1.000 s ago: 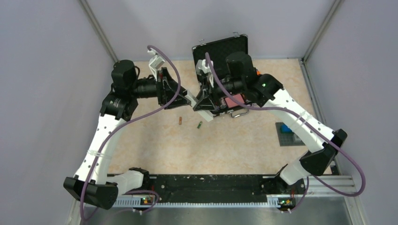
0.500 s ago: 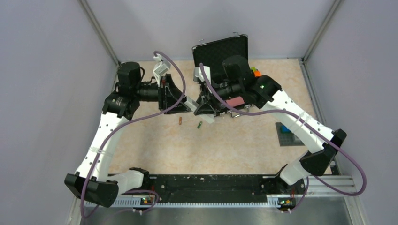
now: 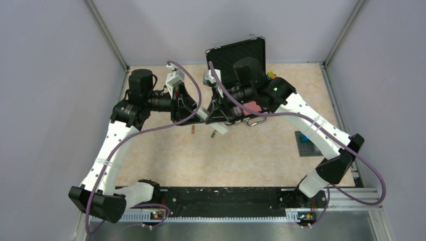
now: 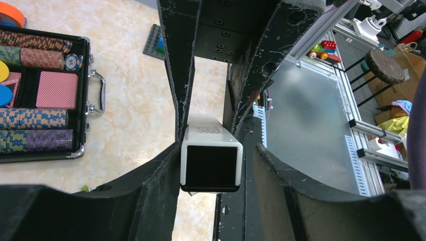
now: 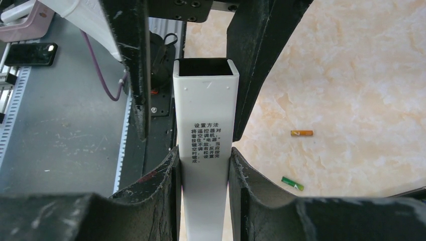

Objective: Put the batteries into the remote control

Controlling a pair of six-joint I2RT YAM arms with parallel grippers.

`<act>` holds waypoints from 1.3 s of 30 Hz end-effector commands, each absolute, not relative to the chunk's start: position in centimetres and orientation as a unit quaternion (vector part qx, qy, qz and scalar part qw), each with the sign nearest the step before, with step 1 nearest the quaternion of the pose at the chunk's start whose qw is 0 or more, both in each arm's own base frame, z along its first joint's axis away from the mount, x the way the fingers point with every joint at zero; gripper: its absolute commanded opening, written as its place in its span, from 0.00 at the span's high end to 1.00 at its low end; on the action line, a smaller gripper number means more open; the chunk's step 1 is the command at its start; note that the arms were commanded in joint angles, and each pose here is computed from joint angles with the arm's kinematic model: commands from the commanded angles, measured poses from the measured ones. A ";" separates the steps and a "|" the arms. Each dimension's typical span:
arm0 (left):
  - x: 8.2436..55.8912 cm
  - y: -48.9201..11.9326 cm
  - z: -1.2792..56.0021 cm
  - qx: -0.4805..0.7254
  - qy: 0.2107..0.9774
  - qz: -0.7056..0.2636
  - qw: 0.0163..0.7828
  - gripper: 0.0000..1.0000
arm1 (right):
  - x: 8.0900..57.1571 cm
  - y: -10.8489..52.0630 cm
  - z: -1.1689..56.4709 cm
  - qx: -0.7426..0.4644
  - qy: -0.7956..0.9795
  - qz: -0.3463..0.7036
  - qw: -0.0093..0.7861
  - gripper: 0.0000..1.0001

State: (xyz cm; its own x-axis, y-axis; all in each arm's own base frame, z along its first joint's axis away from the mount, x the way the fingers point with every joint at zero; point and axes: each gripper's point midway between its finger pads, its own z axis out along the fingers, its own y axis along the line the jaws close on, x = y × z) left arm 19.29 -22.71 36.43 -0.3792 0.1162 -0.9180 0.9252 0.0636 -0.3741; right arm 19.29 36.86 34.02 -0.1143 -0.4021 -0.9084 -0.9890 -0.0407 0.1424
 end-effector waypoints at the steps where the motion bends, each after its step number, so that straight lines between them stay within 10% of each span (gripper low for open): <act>1: 18.2 -22.6 37.1 0.438 0.606 -0.539 0.388 0.41 | 19.3 37.4 36.4 -0.574 0.585 0.447 0.358 1.00; 11: 18.9 -22.7 36.6 0.430 0.617 -0.533 0.388 0.61 | 19.3 37.6 36.3 -0.569 0.592 0.450 0.350 1.00; 21: 18.9 -22.7 36.6 0.431 0.616 -0.531 0.390 0.50 | 19.4 37.7 35.7 -0.569 0.598 0.452 0.339 1.00; 31: 18.6 -22.7 36.4 0.434 0.612 -0.539 0.383 1.00 | 19.3 37.6 35.7 -0.569 0.598 0.452 0.337 1.00; 34: 18.6 -22.7 36.4 0.436 0.611 -0.537 0.386 1.00 | 19.6 37.6 35.7 -0.564 0.606 0.447 0.341 1.00; 39: 19.0 -22.5 37.1 0.438 0.609 -0.511 0.420 1.00 | 20.1 37.2 36.0 -0.556 0.609 0.433 0.364 0.46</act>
State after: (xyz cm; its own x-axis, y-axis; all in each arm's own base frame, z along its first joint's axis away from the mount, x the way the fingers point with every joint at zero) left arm 19.92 -22.65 35.54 -0.3496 0.1261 -0.9284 0.9355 0.1010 -0.3385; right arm 19.10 37.07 33.33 -0.1934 -0.4300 -0.8819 -0.9743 -0.0217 0.2242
